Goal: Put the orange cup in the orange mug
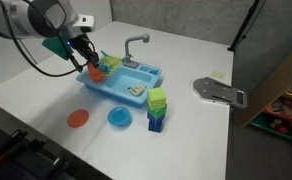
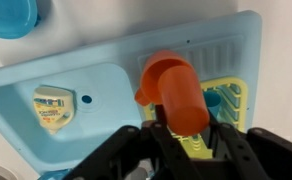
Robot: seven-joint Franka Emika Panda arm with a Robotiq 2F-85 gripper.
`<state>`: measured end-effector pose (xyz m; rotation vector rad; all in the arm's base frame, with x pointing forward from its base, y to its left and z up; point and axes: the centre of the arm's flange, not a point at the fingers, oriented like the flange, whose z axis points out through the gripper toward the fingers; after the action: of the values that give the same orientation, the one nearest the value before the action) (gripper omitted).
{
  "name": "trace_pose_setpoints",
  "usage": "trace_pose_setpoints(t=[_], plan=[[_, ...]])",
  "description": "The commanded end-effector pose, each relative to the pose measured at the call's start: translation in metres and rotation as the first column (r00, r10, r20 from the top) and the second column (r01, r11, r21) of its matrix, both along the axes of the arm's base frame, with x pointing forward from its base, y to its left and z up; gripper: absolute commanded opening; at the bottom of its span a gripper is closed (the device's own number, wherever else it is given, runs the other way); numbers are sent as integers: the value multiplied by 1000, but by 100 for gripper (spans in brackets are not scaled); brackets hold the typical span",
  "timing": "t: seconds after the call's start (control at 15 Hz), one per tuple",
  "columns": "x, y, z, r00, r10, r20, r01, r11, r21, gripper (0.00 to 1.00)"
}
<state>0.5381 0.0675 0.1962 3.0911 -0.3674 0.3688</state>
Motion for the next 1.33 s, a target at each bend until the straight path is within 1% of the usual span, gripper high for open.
trace_pose_setpoints(t=[0.0, 0.47, 1.0, 1.07, 1.13, 1.2, 1.27], plan=[[13, -4, -5, 1000, 4, 17, -4, 1000, -1, 12], [15, -13, -12, 1000, -7, 6, 7, 1000, 0, 12], [10, -13, -7, 1000, -9, -9, 9, 1000, 8, 12], [10, -13, -7, 1000, -8, -10, 8, 1000, 3, 28], [9, -14, -6, 1000, -9, -15, 9, 1000, 7, 62], [9, -14, -4, 1000, -9, -15, 10, 1000, 9, 62], [9, -14, -3, 1000, -9, -16, 9, 1000, 13, 69]])
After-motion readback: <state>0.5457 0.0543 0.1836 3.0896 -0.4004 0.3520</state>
